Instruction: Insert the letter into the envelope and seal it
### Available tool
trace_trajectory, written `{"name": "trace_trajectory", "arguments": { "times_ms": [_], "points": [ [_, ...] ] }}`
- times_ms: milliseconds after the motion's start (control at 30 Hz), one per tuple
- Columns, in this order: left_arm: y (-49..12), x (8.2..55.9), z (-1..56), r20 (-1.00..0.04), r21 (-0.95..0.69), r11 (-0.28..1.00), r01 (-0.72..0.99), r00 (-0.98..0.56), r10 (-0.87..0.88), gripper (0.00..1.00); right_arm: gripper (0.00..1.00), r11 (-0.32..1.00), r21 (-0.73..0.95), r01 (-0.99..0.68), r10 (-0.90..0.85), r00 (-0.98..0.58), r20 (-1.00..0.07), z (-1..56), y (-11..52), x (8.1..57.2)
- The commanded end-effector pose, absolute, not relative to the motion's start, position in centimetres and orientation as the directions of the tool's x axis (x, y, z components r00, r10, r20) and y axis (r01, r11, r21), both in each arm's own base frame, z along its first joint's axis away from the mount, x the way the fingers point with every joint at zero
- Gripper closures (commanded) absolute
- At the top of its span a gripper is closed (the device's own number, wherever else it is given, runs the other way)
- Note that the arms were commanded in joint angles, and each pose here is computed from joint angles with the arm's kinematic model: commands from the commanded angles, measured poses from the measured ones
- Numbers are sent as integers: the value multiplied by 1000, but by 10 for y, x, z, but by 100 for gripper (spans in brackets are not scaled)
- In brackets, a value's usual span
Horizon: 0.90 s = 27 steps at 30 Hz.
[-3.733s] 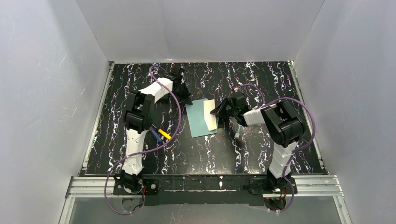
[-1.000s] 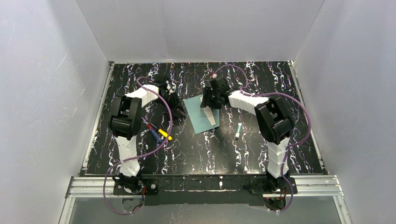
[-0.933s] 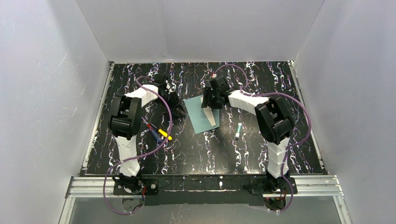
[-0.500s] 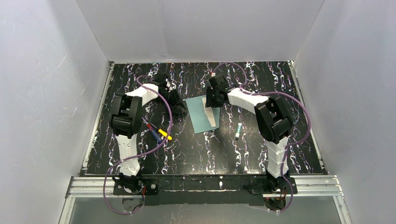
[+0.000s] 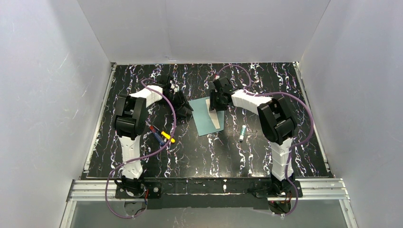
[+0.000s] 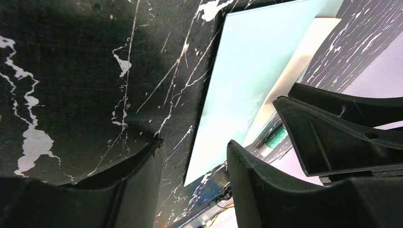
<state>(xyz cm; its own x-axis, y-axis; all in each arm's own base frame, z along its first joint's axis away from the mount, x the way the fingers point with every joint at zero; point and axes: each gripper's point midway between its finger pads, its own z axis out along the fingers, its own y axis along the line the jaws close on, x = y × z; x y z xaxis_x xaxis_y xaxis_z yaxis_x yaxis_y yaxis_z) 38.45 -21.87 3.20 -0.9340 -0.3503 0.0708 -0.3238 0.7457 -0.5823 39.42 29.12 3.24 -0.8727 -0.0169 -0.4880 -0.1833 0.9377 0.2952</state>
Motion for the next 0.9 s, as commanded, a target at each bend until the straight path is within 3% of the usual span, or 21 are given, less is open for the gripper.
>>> {"name": "trace_trajectory", "arguments": {
  "times_ms": [0, 567, 867],
  "points": [
    [-214, 377, 18, 83, -524, 781, -340, -933, -350, 51, 50, 937, 283, -203, -17, -839, -544, 57, 289, 406],
    [-237, 378, 11, 89, -516, 802, -302, -950, -300, 62, 66, 873, 446, -200, 14, -902, -431, 33, 309, 385],
    [-237, 379, 7, 87, -510, 810, -290, -954, -287, 62, 67, 832, 512, -214, 22, -909, -416, 32, 322, 382]
  ]
}}
